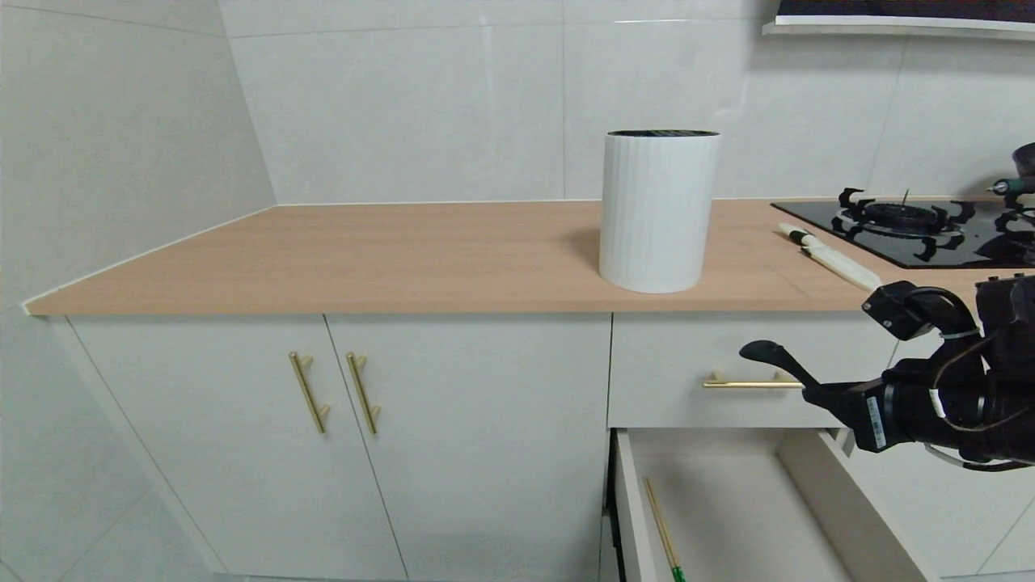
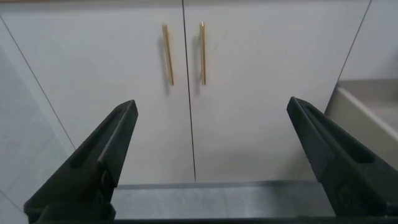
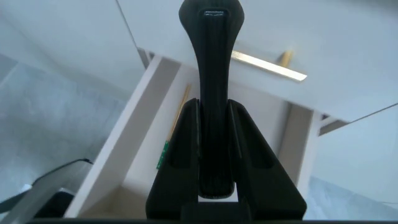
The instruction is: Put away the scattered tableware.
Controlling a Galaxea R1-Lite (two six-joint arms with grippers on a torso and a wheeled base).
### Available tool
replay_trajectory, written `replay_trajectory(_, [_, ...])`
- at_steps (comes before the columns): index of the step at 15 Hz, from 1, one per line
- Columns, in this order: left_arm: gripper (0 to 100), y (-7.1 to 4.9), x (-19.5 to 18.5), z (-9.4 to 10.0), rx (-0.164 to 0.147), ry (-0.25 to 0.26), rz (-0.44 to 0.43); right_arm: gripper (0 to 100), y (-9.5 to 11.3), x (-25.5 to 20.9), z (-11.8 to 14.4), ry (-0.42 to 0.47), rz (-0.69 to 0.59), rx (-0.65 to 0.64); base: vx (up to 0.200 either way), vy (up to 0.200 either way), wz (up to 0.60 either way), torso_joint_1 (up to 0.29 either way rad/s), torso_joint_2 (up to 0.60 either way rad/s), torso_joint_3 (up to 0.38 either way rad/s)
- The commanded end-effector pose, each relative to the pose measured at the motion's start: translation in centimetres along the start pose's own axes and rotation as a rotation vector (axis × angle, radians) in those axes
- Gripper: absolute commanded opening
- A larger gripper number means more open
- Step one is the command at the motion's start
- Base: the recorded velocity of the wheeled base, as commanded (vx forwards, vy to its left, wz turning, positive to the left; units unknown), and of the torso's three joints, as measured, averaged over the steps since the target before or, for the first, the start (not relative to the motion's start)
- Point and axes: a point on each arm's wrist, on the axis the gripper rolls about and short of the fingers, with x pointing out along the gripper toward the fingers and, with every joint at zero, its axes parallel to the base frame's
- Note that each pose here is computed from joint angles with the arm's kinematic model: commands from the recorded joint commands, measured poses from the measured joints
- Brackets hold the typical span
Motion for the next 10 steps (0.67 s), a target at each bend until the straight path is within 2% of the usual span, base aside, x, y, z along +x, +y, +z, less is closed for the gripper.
replay_trajectory(1, [100,0.0,0.0,0.0,0.0,0.0,0.0,0,0.08,0.38,-0.34,0.017,0.006,-0.002,0.0,0.0,0.0,-0.159,0.47,0.305])
replay_trajectory(6, [100,0.0,0.0,0.0,0.0,0.0,0.0,0,0.27,0.89,-0.72,0.041,0.015,-0.004,0.0,0.0,0.0,-0.115,0.41,0.288])
replay_trajectory(10, [100,0.0,0.0,0.0,0.0,0.0,0.0,0,0.48,1.19,-0.93,0.055,0.024,-0.026,0.0,0.0,0.0,-0.013,0.05,0.035])
